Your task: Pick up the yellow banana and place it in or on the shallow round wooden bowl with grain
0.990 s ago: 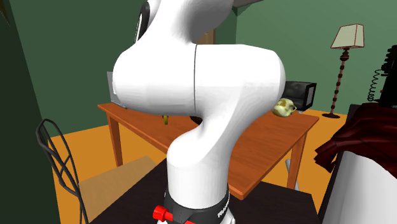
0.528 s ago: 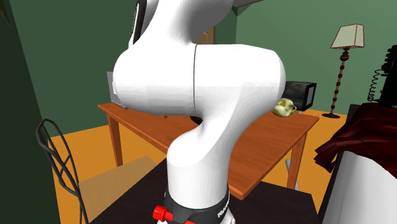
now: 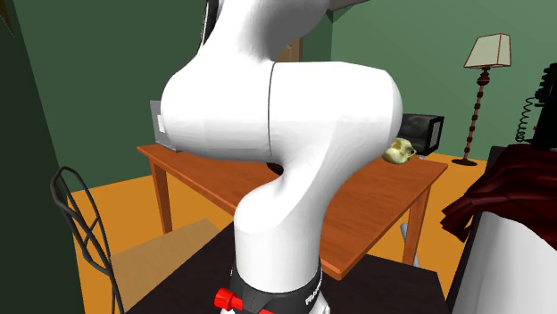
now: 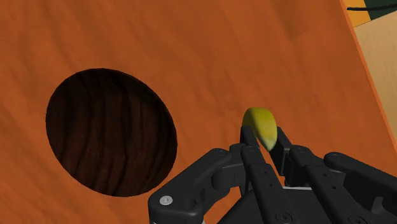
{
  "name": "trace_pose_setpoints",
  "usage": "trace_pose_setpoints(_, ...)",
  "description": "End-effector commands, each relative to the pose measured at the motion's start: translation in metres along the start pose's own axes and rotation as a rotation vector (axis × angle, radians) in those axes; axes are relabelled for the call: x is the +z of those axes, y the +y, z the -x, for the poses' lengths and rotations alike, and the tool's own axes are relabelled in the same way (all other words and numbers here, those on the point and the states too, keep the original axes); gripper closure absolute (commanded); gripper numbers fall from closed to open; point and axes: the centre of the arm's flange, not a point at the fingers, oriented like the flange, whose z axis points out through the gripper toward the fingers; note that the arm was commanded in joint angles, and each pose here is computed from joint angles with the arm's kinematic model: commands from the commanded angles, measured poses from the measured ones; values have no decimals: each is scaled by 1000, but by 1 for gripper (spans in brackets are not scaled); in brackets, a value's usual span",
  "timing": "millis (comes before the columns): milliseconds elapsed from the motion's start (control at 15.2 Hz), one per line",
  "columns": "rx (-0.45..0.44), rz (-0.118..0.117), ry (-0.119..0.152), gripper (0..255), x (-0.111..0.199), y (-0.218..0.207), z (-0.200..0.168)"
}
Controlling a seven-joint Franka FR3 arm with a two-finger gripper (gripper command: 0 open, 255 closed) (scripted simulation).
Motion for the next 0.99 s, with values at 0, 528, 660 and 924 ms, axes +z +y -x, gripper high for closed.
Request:
trace_pose_setpoints(0, -1, 0, 0, 255, 0, 24, -7)
trace_pose_setpoints(528, -1, 0, 0, 255, 4, 126, -35)
trace_pose_setpoints(660, -1, 0, 0, 255, 5, 151, -42)
trace_pose_setpoints(924, -1, 0, 0, 255, 12, 182, -50)
